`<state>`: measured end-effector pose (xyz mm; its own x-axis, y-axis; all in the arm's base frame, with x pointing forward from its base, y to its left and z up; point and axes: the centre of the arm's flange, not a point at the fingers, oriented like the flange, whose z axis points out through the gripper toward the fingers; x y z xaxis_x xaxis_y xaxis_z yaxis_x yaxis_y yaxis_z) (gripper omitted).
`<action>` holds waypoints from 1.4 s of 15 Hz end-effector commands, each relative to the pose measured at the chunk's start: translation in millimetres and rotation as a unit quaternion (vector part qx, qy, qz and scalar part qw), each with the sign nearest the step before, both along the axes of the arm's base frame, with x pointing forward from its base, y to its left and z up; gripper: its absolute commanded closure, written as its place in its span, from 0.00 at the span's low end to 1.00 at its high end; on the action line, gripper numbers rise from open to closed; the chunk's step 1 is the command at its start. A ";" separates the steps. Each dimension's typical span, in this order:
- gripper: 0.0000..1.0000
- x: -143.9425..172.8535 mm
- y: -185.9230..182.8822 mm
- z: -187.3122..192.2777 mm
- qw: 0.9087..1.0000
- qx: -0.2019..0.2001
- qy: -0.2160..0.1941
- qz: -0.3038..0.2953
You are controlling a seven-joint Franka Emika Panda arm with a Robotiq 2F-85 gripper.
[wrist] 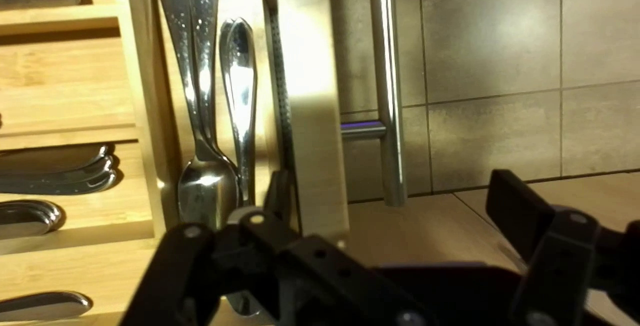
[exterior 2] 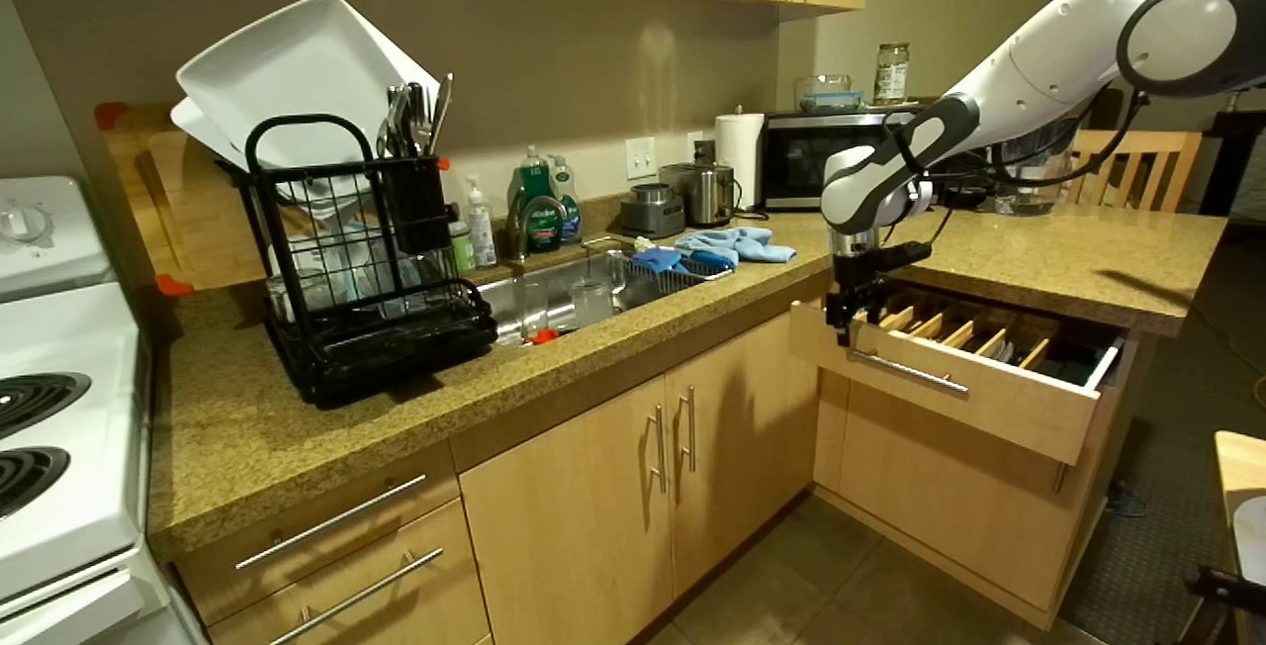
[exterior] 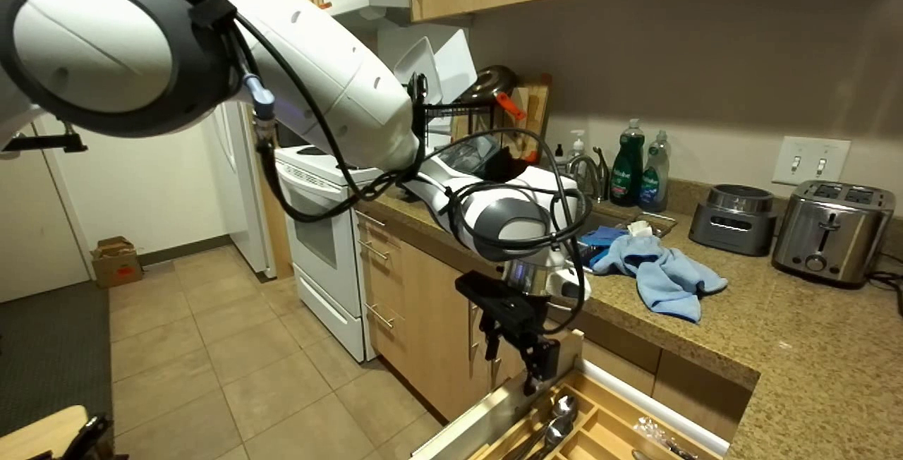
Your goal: Pull open the top rightmost drawer fully
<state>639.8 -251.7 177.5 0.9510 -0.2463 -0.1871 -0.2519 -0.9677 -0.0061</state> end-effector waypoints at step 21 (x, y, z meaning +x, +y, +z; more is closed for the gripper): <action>0.00 12.3 95.5 -12.8 0.984 0.122 -0.017 0.126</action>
<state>656.5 -175.1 166.8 0.9833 -0.0153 -0.1815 -0.0516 -0.9790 -0.1973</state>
